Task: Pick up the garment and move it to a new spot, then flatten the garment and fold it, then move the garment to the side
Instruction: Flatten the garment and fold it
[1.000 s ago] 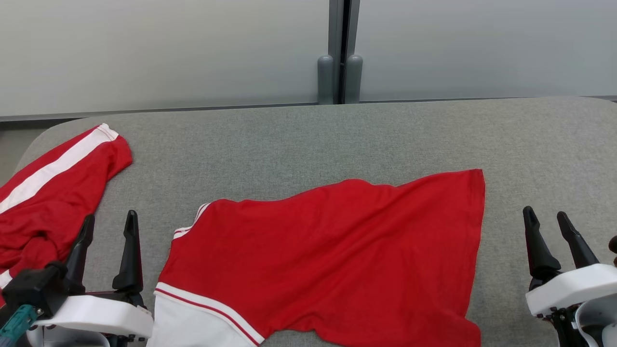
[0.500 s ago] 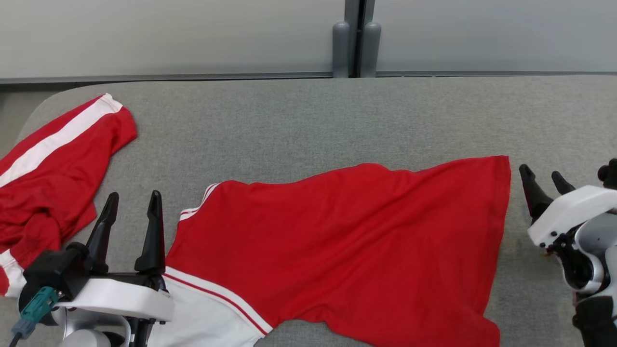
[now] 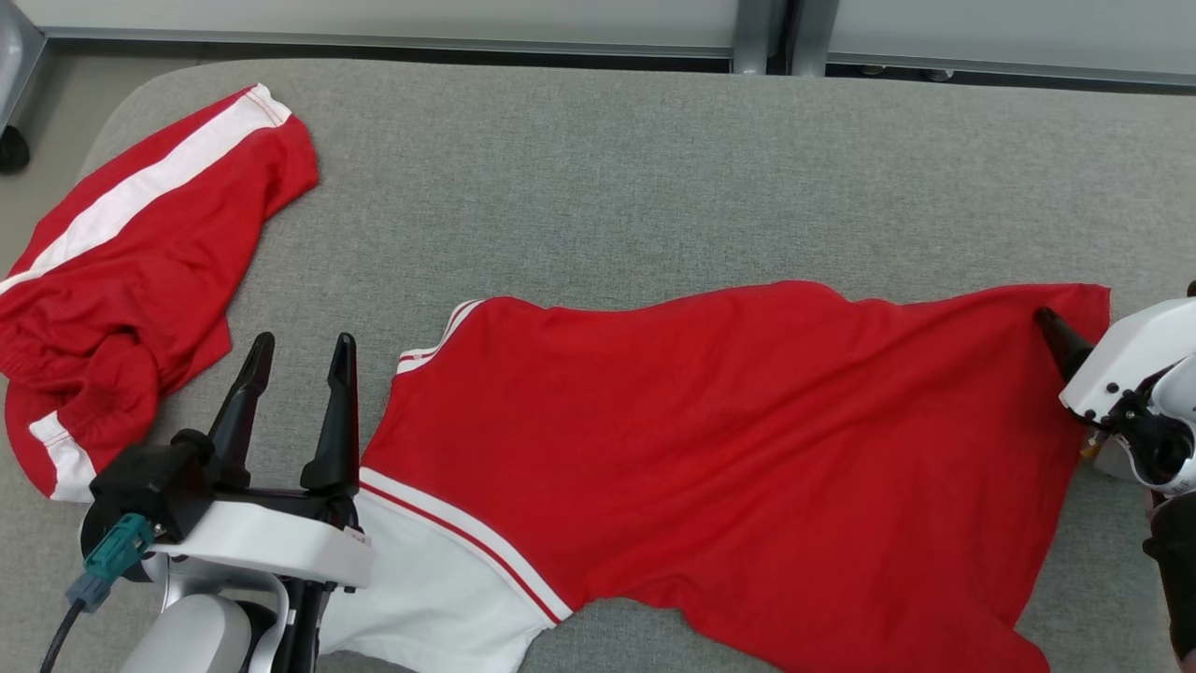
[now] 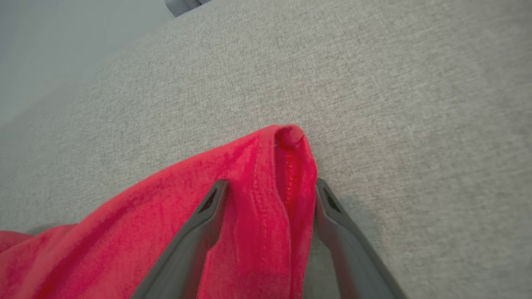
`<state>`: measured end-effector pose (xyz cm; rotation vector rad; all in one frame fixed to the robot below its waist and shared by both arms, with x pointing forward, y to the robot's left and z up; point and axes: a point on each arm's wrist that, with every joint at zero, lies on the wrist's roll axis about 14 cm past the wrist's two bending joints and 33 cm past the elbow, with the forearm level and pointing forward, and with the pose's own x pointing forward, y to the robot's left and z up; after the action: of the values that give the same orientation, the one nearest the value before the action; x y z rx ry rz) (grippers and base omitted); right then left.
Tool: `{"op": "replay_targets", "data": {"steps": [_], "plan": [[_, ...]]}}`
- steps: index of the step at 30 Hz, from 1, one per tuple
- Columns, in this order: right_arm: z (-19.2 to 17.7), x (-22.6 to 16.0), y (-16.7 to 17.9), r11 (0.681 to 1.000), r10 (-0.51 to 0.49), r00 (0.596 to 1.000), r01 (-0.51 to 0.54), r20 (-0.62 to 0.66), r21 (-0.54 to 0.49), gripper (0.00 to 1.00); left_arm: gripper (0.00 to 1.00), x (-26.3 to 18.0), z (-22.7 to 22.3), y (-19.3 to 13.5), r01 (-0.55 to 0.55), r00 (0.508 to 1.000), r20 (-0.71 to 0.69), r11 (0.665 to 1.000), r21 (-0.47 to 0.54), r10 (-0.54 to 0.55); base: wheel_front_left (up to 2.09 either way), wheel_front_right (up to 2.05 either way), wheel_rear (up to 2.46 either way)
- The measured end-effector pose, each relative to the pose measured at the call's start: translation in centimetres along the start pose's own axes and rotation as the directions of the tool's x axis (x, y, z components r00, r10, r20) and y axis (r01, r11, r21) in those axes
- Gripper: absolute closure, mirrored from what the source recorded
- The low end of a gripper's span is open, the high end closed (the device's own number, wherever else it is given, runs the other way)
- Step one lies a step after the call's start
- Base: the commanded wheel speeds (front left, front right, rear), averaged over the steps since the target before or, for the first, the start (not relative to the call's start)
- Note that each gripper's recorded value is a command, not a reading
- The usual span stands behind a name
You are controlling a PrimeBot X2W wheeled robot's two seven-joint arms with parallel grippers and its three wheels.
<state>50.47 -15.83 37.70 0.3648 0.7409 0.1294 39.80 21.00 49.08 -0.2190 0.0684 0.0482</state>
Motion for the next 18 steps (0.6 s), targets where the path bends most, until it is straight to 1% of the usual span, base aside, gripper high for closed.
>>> {"op": "replay_targets", "data": {"steps": [2,3,4,5,6,7,11,18], "plan": [[0.1,0.6,0.5,1.000,0.012,1.000,-0.012,-0.007,0.009,0.00,0.00,0.0,-0.2,0.2,-0.004,1.000,-0.002,1.000,0.003,0.004,0.00,0.00,0.00],[0.0,0.8,0.7,1.000,0.018,1.000,-0.018,-0.007,0.012,0.03,0.00,0.0,-0.3,0.3,-0.009,1.000,-0.005,1.000,0.002,0.009,0.00,0.00,0.00],[0.0,1.0,1.0,1.000,0.027,1.000,-0.027,-0.007,0.016,0.53,0.00,-0.1,-0.4,0.3,-0.011,1.000,-0.007,1.000,0.000,0.011,0.00,0.00,0.00],[0.1,1.1,1.4,0.999,0.038,0.999,-0.038,-0.001,0.019,0.53,0.00,-0.2,-0.5,0.3,-0.015,1.000,-0.009,1.000,-0.003,0.015,0.00,0.00,0.00],[0.2,1.2,1.7,0.999,0.046,0.999,-0.046,0.001,0.017,0.79,0.00,-0.2,-0.5,0.4,-0.018,1.000,-0.010,1.000,-0.004,0.018,0.00,0.00,0.00],[0.3,1.4,1.9,0.999,0.052,0.999,-0.052,0.006,0.013,1.00,0.00,-0.2,-0.5,0.4,-0.018,1.000,-0.006,1.000,-0.005,0.018,0.00,0.00,0.00],[1.1,2.0,2.9,0.997,0.080,0.996,-0.080,0.031,0.006,1.00,0.00,-0.3,-0.3,0.8,-0.031,1.000,0.004,0.999,-0.007,0.031,0.00,0.00,0.00],[7.0,4.0,3.7,0.994,0.103,0.982,-0.097,0.156,-0.050,1.00,0.00,0.1,-0.9,1.7,-0.058,0.998,-0.004,0.998,-0.006,0.058,0.00,0.00,0.00]]}}
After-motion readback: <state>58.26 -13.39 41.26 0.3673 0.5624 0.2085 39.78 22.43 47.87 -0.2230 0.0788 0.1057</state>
